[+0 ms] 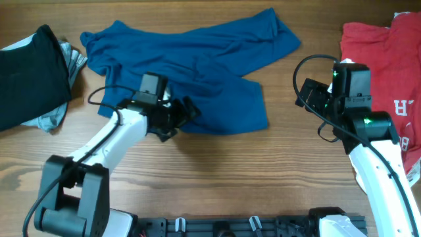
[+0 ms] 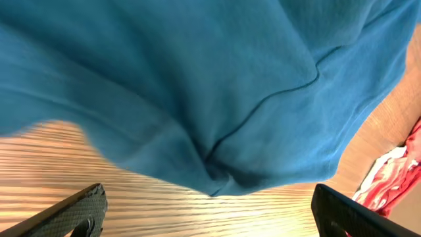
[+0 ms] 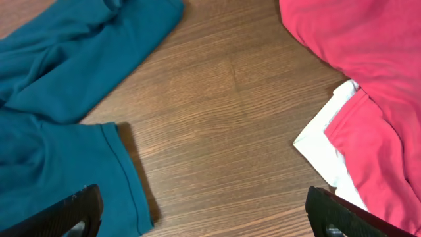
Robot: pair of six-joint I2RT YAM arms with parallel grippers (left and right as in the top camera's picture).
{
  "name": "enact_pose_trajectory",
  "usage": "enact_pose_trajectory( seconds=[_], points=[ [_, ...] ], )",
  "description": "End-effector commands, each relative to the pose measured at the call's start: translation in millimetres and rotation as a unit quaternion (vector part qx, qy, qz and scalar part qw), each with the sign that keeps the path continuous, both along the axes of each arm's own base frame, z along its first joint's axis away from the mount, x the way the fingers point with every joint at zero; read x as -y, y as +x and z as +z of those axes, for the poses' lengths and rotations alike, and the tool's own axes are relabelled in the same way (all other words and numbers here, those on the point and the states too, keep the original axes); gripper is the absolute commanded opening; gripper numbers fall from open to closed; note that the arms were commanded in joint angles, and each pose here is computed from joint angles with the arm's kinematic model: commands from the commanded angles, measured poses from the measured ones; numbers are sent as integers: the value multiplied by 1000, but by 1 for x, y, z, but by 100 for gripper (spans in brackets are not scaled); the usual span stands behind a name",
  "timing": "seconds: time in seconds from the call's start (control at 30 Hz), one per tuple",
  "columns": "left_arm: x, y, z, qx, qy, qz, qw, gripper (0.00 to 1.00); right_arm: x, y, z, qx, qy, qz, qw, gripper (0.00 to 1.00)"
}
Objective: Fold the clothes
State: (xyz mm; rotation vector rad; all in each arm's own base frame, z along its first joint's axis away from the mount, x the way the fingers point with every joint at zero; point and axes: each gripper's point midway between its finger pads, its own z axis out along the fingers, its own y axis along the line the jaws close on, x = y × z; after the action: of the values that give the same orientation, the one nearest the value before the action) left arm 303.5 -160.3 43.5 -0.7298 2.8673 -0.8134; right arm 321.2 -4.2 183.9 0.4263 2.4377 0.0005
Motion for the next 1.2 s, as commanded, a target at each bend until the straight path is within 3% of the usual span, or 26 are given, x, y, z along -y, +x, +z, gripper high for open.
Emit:
enact_pose_trajectory(
  seconds=[0.0,0.13,0.27,0.33,0.37,0.57,0.77,0.87,0.93,1.07,1.17],
  points=[
    [24,-10,-16,-29,-2,13,999,100,-2,3,10,15,8,0,1000,100],
    [45,-25,-36,-81,1,43,996,100,-2,3,10,15,8,0,1000,100],
    [59,-19,-47,-82,-9,60,995,99,-2,3,10,15,8,0,1000,99],
    [64,-13,-47,-67,-18,58,996,82,-2,3,10,15,8,0,1000,99],
    [64,-12,-46,-67,-19,58,996,61,-2,3,10,14,8,0,1000,100],
    [44,-24,-57,-93,29,75,992,5,-2,3,10,16,7,0,1000,99],
    [-22,-37,-51,-129,98,101,982,4,-2,2,9,11,5,3,1000,95],
    [-88,-44,-23,-129,143,151,969,4,-2,4,-1,-6,-1,12,1000,92],
    [-153,-47,13,-93,172,225,955,4,-15,10,-20,-35,9,57,998,90],
    [-211,-63,49,-59,160,332,928,4,-37,22,-62,-89,40,123,988,89],
    [-226,-76,55,-66,155,365,915,4,-43,35,-86,-103,55,126,985,86]
  ],
)
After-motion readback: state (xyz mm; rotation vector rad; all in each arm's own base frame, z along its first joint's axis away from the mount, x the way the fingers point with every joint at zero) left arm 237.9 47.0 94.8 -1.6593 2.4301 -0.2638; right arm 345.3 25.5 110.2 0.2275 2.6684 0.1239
